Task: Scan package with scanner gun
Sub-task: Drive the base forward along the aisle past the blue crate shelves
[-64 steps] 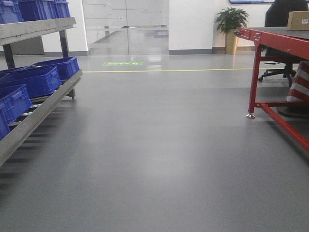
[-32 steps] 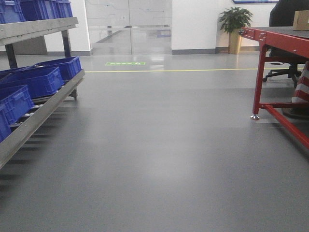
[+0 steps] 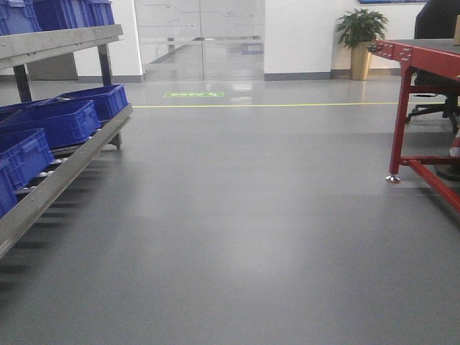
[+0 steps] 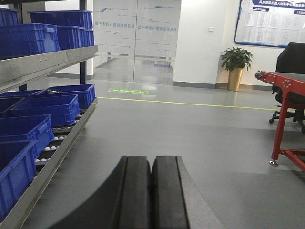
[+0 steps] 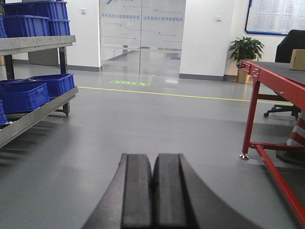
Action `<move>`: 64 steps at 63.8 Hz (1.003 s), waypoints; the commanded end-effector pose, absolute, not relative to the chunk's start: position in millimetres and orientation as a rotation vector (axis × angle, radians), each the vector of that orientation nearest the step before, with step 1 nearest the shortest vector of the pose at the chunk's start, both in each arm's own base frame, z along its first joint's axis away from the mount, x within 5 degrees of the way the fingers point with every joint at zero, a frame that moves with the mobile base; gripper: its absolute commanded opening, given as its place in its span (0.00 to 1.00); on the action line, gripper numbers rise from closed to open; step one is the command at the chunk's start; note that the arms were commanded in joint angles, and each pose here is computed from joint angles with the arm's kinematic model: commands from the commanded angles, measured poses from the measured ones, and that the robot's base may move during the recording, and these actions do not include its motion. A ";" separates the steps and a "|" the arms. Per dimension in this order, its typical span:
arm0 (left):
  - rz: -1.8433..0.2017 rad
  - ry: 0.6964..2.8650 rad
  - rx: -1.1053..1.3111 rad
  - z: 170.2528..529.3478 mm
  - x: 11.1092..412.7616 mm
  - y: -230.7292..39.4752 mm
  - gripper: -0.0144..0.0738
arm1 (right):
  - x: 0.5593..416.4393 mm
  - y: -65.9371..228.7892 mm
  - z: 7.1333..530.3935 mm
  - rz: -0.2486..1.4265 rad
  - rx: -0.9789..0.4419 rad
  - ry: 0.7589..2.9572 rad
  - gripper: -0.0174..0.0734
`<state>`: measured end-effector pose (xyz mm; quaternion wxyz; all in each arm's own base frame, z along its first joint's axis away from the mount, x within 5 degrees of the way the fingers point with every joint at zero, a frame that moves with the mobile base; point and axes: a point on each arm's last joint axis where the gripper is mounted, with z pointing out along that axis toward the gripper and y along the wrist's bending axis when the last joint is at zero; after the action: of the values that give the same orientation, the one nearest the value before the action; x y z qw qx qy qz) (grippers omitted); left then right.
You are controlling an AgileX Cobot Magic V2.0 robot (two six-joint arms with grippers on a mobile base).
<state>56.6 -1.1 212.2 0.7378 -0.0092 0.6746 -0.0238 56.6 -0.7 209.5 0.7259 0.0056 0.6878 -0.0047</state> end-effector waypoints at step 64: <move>-0.052 1.456 -0.014 215.7 55.9 -1.2 0.04 | 56.2 -0.9 212.7 -0.011 0.015 1.489 0.01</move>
<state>56.6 -1.1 212.2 0.7378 -0.0092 0.6746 -0.0238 56.6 -0.7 209.5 0.7259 0.0056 0.6878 -0.0047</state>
